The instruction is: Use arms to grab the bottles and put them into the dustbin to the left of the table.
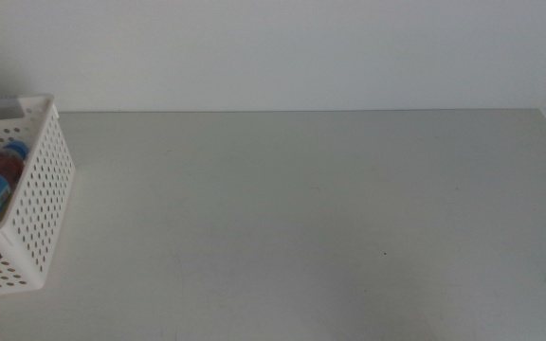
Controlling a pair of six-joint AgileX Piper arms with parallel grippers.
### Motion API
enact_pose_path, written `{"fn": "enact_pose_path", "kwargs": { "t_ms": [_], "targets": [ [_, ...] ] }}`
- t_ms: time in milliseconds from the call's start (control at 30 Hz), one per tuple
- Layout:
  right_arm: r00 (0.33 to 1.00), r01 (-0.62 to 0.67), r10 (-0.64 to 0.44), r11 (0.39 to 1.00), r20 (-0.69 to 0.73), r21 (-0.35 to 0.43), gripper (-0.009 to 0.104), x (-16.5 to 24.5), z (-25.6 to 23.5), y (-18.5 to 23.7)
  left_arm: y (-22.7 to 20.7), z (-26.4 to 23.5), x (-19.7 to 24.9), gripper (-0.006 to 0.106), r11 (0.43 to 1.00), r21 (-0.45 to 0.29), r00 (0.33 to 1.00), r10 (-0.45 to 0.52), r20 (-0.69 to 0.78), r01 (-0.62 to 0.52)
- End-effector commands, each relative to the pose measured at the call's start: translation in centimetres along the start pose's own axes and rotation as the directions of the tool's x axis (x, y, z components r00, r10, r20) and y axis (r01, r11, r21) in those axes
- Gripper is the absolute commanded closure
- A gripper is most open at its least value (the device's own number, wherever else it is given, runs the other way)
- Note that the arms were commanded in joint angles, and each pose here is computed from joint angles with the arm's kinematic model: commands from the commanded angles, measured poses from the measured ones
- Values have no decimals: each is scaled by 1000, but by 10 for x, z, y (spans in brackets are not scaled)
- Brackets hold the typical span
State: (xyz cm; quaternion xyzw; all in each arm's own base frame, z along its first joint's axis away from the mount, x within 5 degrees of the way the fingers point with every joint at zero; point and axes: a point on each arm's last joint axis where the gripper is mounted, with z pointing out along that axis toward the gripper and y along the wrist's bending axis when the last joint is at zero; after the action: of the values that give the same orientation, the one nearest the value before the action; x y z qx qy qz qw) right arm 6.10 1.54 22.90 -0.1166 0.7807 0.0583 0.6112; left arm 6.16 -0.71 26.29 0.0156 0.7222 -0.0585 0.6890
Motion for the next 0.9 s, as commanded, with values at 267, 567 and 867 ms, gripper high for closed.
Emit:
{"fn": "enact_pose_path", "kwargs": {
  "t_ms": [267, 567, 867],
  "targets": [
    [996, 17, -24, 997, 83, 78, 30, 37, 0, -2, 5, -8, 46, 8, 999, -23, 996, -23, 81, 25],
    [993, -104, 88, 967, 81, 234, 30, 47, 1, -10, 6, -4, 68, 8, 1000, -31, 999, -6, 32, 6],
    [992, -111, 90, 955, 89, 273, 30, 47, 0, -12, 6, -4, 69, 8, 1000, -29, 1000, -4, 21, 4]
  ]
}}
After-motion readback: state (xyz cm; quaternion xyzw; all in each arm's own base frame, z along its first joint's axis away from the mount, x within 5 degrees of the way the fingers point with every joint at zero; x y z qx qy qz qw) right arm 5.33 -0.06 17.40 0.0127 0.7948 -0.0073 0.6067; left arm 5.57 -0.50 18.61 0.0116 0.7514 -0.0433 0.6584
